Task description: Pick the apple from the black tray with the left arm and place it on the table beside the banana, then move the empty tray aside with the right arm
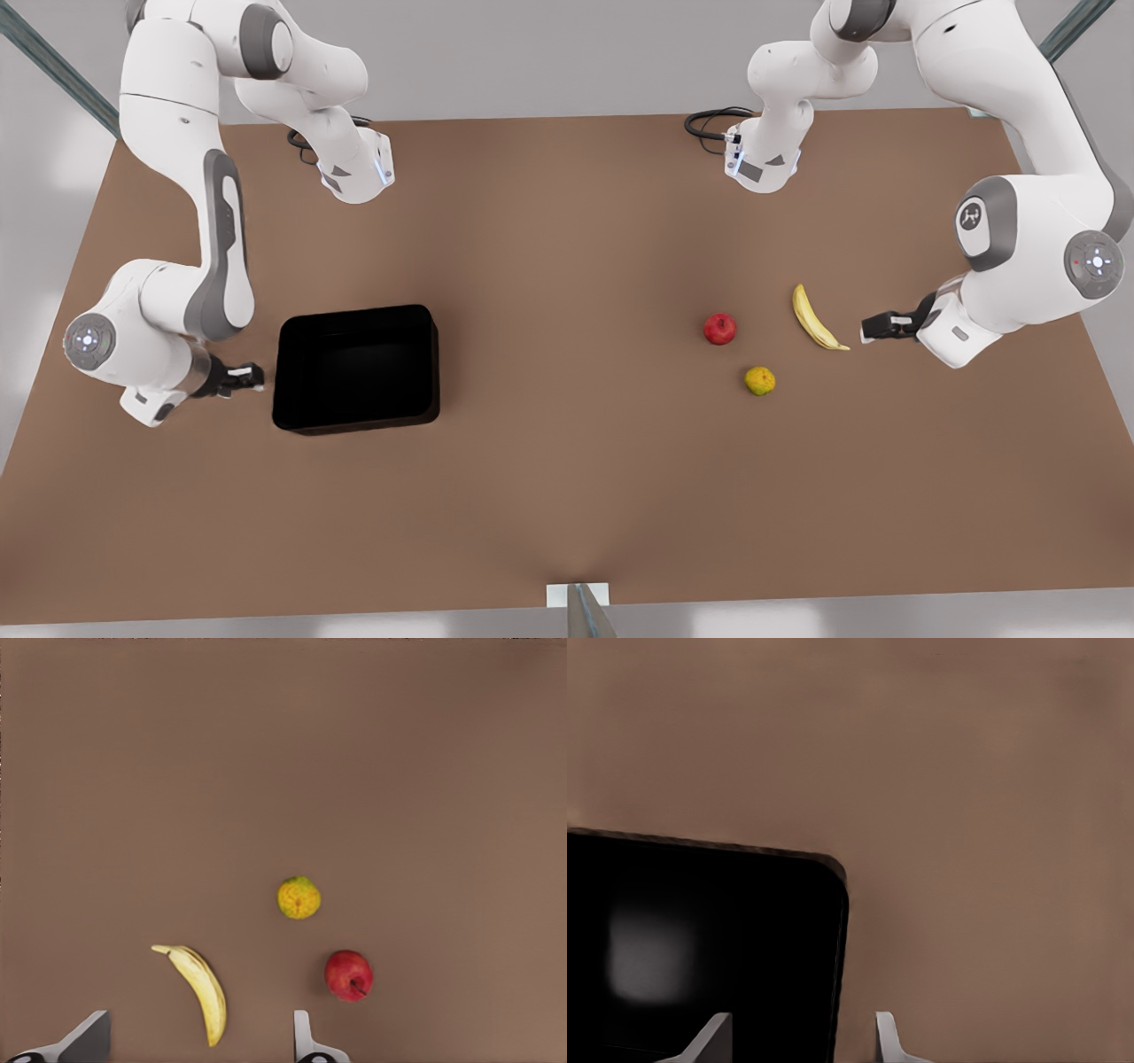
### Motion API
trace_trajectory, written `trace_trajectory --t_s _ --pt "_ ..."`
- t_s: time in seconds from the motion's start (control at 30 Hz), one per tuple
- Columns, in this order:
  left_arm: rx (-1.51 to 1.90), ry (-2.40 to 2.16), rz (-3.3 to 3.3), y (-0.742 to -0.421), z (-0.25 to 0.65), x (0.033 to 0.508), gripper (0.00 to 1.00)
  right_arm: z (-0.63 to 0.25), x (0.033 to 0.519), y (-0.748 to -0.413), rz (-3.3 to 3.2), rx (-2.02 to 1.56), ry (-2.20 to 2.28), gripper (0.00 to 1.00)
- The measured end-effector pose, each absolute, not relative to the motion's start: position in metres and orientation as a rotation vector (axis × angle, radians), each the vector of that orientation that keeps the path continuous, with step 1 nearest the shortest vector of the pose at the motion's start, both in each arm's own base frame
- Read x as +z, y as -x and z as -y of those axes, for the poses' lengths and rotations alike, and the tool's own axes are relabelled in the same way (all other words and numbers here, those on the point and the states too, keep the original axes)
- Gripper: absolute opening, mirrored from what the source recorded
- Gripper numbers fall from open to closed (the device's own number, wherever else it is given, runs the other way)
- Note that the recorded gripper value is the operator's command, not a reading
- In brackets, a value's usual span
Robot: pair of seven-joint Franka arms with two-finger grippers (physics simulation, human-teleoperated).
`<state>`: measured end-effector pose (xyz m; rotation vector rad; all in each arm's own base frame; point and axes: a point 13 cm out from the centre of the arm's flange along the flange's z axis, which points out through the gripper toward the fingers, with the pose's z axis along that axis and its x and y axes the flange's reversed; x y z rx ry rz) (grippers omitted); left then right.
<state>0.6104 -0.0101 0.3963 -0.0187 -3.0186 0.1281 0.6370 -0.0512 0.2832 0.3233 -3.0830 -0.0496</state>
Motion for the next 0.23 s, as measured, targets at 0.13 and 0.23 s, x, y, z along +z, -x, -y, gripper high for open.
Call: trace_trajectory --t_s 0.13,0.23 --pt "0.120 0.005 3.028 -0.613 0.010 0.396 1.00 -0.015 0.385 -0.673 3.141 -0.053 -0.614 1.00" --pt "0.117 -0.004 3.033 -0.615 0.009 0.396 1.00 -0.010 0.394 -0.677 3.127 -0.018 -0.632 1.00"
